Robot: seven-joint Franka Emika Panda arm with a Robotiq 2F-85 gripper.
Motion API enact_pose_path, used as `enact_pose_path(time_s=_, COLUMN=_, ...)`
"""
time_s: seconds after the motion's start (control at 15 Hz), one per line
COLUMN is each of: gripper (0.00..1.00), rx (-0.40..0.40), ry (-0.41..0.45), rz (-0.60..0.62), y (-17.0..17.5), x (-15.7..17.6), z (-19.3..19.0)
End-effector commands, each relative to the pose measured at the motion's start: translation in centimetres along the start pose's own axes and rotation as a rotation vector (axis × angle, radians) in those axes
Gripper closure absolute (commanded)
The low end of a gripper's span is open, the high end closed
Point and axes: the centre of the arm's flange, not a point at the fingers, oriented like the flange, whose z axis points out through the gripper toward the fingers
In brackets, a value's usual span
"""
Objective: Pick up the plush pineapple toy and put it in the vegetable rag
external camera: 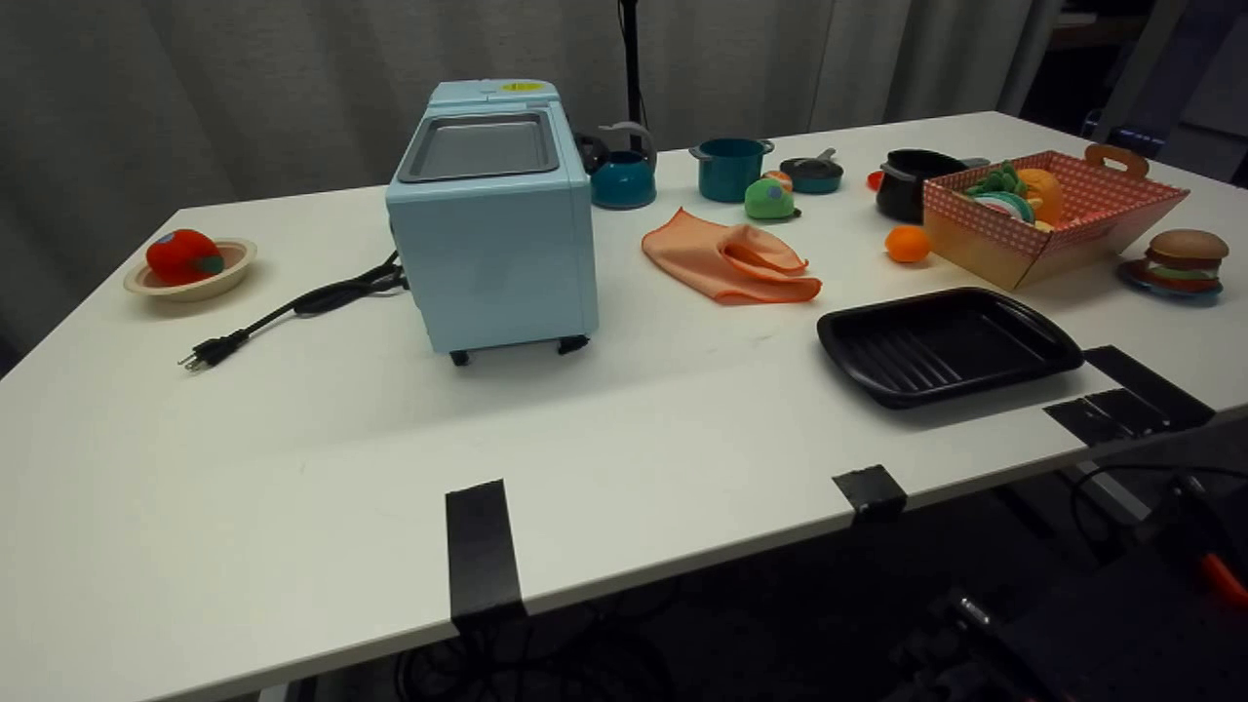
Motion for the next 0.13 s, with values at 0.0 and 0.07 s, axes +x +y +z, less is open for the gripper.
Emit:
enact_pose_path(time_s=0.0, gripper=0.00, rx=0.000, ry=0.000, rz=0.000, y=0.00, x=0.00, z=0.00)
enact_pose_path(time_s=0.07, gripper=0.00, rx=0.000, ry=0.000, rz=0.000, y=0.00, x=0.00, z=0.00)
